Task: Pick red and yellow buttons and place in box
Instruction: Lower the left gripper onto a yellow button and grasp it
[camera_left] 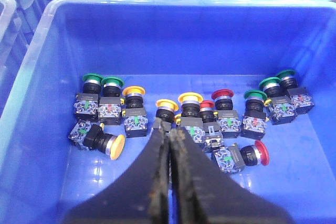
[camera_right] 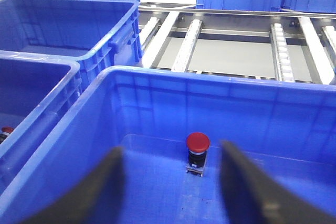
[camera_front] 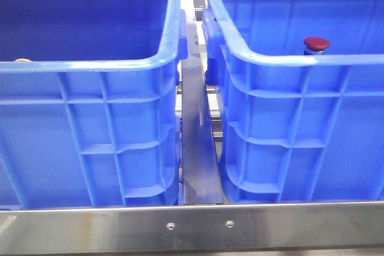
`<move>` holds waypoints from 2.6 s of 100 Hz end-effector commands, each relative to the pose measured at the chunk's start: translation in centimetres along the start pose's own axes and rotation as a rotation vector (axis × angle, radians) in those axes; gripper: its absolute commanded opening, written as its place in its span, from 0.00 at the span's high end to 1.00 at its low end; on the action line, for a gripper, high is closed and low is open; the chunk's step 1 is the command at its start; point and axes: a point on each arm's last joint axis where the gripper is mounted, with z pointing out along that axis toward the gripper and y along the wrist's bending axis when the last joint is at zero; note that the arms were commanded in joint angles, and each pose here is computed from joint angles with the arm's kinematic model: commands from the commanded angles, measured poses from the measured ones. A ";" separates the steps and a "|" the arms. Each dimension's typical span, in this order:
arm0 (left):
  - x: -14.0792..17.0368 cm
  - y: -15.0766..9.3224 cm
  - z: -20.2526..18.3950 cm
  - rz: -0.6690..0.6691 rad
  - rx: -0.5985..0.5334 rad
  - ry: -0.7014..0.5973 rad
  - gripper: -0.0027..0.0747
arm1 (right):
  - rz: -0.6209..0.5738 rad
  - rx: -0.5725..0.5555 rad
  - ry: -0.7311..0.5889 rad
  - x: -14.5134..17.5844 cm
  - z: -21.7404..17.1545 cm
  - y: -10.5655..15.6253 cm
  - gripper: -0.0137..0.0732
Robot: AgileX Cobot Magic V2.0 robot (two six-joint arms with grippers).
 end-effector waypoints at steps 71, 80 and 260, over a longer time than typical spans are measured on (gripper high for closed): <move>-1.2 -0.6 0.5 0.003 0.051 -0.035 0.20 | 0.006 0.038 -0.061 -1.2 -0.2 -0.3 0.96; -1.4 -0.8 1.6 0.009 0.057 0.005 0.19 | 0.006 0.038 -0.061 -1.2 -0.2 -0.3 0.96; 1.3 -4.3 26.8 0.107 0.070 0.629 0.83 | 0.006 0.038 -0.061 -1.2 -0.2 -0.3 0.96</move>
